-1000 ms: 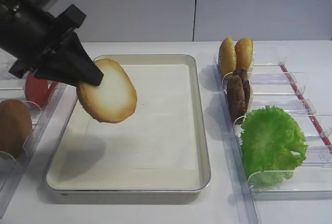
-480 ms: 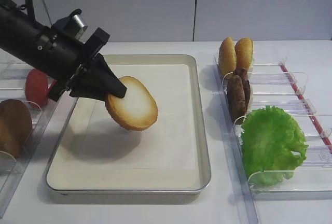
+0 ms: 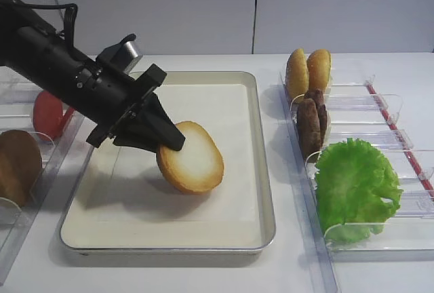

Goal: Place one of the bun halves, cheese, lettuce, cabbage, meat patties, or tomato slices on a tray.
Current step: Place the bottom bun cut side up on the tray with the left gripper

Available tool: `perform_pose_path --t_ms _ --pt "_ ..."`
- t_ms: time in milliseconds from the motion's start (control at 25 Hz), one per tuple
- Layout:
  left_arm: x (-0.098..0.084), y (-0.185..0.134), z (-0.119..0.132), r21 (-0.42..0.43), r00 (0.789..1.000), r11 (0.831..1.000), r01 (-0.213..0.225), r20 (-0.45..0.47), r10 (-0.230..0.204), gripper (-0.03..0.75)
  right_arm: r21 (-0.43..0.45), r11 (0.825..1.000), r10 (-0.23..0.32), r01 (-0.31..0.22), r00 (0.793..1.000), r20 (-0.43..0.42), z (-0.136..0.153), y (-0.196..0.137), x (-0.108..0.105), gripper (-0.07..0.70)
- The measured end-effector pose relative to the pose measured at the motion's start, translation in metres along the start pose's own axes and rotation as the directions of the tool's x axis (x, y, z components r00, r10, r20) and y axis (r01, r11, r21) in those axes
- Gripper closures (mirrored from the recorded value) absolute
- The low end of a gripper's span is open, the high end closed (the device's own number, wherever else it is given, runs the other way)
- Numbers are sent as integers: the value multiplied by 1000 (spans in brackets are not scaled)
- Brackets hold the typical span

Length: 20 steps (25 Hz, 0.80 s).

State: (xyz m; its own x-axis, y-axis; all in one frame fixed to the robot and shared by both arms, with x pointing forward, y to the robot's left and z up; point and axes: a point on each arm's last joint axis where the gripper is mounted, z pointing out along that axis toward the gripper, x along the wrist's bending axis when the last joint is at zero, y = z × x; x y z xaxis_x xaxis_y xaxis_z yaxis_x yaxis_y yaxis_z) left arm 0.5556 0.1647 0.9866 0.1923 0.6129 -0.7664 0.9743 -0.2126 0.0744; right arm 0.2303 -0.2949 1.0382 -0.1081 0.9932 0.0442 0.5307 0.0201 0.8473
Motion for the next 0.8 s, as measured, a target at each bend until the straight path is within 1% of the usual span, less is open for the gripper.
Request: perform_pose_path --t_ms 200,400,680,800 --pt "5 -1 2 22 999 1000 -6 -31 6 587 0 1000 0 0 1000 0 0 0 0 50" --pt "8 -1 2 25 999 1000 0 -54 1 587 0 1000 0 0 1000 0 0 0 0 50" --pt "17 1 11 52 998 998 35 -46 -33 590 0 1000 0 0 1000 0 0 0 0 50" --pt "18 1 11 53 998 998 35 -47 -33 590 0 1000 0 0 1000 0 0 0 0 50"
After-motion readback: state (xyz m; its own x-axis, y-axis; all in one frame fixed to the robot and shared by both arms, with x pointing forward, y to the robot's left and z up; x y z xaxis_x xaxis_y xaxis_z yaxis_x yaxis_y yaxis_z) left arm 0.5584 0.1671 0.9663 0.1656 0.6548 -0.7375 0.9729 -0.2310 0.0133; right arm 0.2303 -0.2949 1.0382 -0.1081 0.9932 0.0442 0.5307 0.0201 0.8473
